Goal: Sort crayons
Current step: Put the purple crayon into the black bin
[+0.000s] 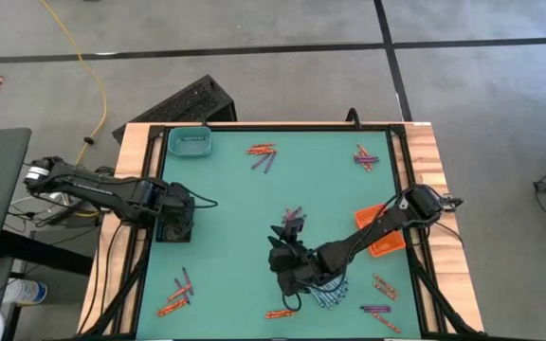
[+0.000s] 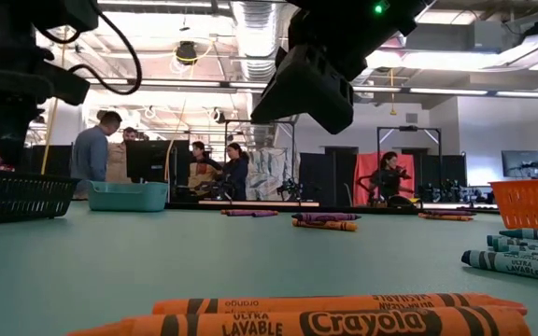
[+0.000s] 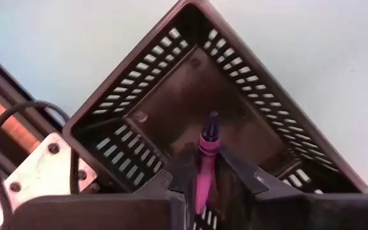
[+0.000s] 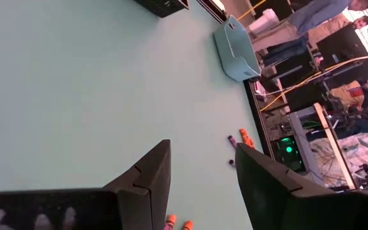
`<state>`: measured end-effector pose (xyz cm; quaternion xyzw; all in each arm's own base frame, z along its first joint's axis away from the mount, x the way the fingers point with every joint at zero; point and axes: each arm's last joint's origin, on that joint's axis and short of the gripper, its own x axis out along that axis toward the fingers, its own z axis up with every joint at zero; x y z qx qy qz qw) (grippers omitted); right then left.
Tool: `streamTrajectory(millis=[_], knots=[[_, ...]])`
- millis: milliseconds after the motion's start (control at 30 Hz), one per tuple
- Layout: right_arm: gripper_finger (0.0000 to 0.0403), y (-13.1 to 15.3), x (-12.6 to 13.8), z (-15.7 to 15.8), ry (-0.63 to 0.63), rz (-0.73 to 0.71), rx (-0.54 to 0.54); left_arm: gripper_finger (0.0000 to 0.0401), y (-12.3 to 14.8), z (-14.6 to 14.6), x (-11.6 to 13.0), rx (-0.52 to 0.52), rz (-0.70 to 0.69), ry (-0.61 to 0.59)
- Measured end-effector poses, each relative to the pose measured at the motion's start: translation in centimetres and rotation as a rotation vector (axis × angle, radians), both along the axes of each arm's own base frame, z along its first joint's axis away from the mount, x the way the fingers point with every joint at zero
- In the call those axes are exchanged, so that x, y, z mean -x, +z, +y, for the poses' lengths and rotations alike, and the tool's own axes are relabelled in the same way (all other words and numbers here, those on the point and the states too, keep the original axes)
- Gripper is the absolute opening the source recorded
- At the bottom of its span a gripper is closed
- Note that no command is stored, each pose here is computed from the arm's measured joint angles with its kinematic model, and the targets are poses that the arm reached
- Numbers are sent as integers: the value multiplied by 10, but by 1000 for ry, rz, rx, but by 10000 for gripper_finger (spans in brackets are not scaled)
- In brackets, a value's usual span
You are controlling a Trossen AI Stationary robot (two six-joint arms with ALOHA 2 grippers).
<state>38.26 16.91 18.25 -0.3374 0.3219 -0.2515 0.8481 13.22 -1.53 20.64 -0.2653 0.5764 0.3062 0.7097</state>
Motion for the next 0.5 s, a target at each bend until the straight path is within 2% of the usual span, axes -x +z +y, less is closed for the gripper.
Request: streamTrajectory(millis=[333,500], knots=[[175,12,6,0,17,24,20,124,2,0,2,12,-16,10],[175,23,15,-5,2,42,-5,141,14,-2,1,-8,-96,-52]])
